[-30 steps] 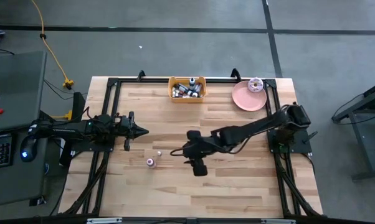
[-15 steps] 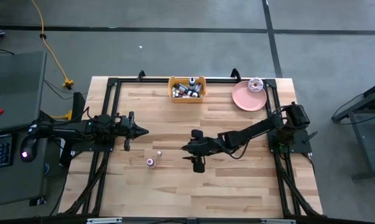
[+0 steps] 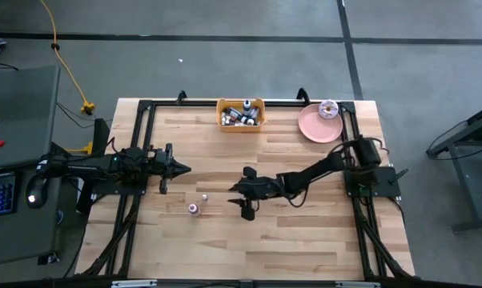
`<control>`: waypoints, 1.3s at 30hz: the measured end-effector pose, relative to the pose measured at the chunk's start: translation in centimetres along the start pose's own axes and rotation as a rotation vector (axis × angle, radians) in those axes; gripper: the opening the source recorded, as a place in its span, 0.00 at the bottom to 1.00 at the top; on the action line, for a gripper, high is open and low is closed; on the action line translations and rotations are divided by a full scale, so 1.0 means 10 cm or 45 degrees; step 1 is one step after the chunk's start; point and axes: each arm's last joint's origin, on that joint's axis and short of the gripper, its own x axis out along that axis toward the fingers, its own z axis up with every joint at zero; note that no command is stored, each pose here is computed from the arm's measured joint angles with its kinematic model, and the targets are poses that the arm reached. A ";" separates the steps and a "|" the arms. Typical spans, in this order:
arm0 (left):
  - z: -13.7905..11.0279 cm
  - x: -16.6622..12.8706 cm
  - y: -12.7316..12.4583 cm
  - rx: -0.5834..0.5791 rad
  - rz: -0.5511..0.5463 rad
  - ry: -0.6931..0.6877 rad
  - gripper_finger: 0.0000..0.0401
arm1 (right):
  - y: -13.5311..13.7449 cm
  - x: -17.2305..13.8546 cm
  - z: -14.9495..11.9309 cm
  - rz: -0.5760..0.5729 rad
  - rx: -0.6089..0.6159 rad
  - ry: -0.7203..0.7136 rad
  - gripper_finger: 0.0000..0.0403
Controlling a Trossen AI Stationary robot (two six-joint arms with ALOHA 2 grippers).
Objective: Pick & Place food coloring
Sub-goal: Put the small orange food coloring bottle into the yellow bin
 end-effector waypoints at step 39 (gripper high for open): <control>0.00 0.00 0.00 -0.001 -0.003 0.001 0.00 | -0.11 0.91 0.18 -0.019 -0.016 0.050 0.44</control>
